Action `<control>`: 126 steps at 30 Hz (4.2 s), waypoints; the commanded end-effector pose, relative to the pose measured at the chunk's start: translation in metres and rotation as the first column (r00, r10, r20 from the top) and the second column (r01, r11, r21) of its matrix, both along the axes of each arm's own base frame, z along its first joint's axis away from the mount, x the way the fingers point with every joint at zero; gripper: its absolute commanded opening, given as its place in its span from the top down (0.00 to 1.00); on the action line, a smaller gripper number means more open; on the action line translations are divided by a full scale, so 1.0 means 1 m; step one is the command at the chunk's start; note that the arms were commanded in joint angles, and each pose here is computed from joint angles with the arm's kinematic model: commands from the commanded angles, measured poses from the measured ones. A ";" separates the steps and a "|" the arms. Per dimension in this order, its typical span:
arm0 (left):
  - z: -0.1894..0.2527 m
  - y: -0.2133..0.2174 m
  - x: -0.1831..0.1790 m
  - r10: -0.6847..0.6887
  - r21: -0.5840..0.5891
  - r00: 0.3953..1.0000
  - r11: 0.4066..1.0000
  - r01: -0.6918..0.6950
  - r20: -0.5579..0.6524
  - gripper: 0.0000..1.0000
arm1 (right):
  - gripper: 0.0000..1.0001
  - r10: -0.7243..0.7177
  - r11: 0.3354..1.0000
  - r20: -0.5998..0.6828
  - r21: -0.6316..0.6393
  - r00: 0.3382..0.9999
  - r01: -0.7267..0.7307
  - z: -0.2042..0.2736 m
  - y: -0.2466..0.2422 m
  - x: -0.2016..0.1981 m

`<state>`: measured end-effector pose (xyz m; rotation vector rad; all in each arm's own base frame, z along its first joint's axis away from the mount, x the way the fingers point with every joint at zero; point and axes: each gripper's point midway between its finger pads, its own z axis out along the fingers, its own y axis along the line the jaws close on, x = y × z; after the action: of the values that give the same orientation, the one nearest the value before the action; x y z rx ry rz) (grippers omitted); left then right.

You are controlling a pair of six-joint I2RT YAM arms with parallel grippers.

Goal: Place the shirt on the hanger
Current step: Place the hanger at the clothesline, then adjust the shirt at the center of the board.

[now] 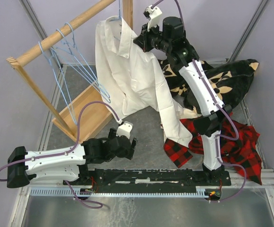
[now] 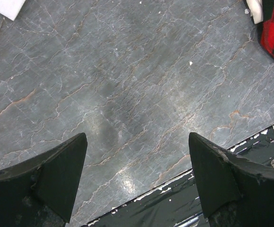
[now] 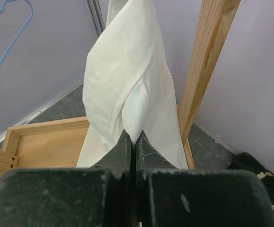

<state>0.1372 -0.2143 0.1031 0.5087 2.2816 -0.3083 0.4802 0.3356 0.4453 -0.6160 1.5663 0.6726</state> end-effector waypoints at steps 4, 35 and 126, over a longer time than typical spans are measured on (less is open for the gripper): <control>0.005 -0.005 0.001 0.008 -0.044 1.000 0.999 -0.008 0.005 0.07 | 0.96 -0.014 0.999 0.099 0.045 0.995 0.010 0.039 -0.005 -0.006; 0.000 -0.007 0.001 0.057 -0.064 0.998 0.996 -0.058 -0.020 0.07 | 0.01 -0.470 0.883 -0.429 -0.235 0.771 0.407 -0.150 -0.188 -0.209; -0.003 0.015 -0.012 0.123 -0.159 0.989 0.978 -0.135 -0.087 0.08 | 0.15 0.267 0.566 -0.453 0.788 0.851 0.242 -0.101 0.185 0.047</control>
<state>0.1223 -0.1959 0.0973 0.3405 2.3329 -0.4185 0.5422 0.5100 0.2829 0.3524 1.6638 1.4480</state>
